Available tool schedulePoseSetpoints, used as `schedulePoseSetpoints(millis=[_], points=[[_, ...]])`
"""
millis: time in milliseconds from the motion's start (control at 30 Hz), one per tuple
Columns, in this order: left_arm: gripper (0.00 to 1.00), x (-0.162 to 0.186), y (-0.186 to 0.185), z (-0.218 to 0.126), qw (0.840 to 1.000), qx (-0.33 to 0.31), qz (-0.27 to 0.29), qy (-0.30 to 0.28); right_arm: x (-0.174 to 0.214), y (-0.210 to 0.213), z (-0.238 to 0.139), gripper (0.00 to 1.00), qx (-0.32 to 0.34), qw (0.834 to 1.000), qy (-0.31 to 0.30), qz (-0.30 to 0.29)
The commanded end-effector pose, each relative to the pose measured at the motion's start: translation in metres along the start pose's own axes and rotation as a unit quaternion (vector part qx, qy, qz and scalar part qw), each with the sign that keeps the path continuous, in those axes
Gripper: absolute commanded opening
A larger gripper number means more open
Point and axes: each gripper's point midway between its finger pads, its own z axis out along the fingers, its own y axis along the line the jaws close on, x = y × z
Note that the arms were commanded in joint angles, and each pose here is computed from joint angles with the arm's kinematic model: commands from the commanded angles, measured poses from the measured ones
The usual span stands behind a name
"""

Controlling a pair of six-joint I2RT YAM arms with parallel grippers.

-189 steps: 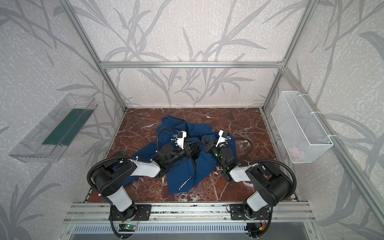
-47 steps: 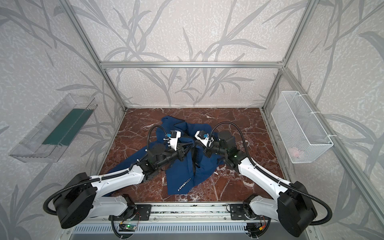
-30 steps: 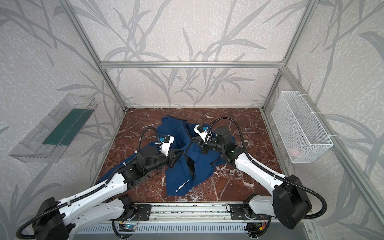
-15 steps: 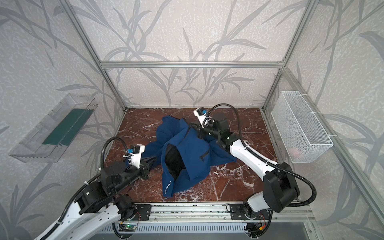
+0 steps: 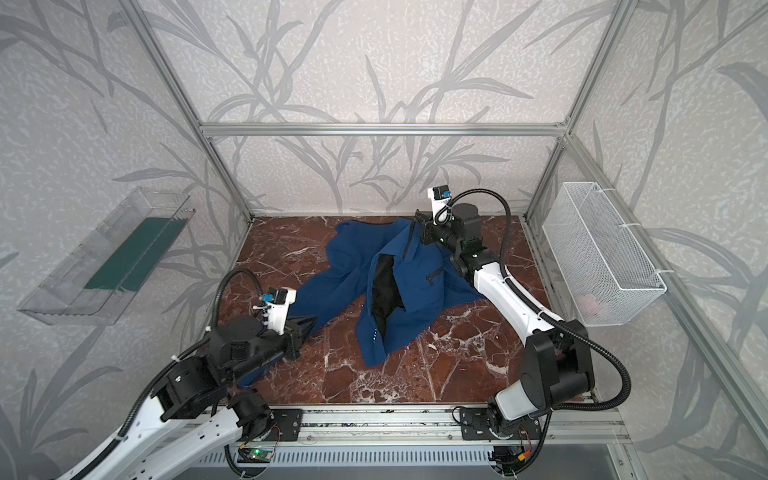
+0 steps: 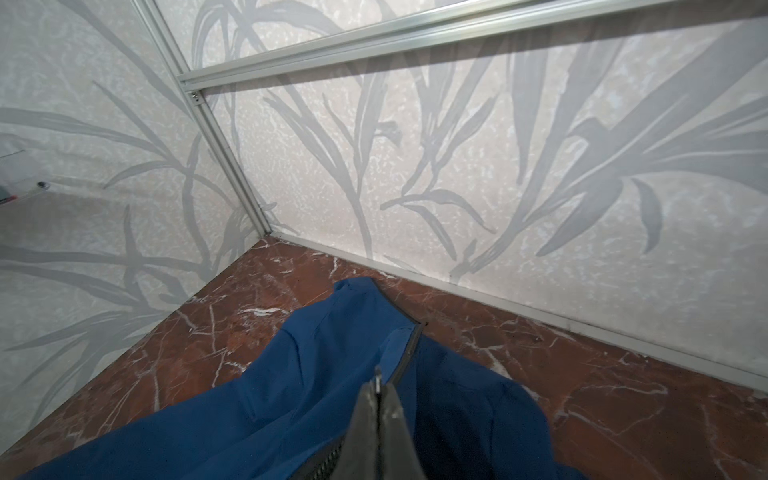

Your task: Zip up the jacket

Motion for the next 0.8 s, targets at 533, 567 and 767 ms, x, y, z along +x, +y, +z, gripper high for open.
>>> schedulePoseSetpoints(millis=[533, 567, 767], points=[[0.98, -0.022, -0.084, 0.059, 0.984, 0.166, -0.010, -0.058, 0.040, 0.094, -0.055, 0.00, -0.090, 0.994, 0.013, 0.054], [0.98, -0.021, -0.083, 0.065, 0.987, 0.148, 0.021, -0.053, 0.040, 0.098, -0.056, 0.00, -0.093, 0.994, 0.014, 0.050], [0.98, -0.021, -0.088, 0.100, 0.989, 0.099, 0.107, -0.037, 0.043, 0.122, -0.059, 0.00, -0.116, 0.992, 0.025, 0.036]])
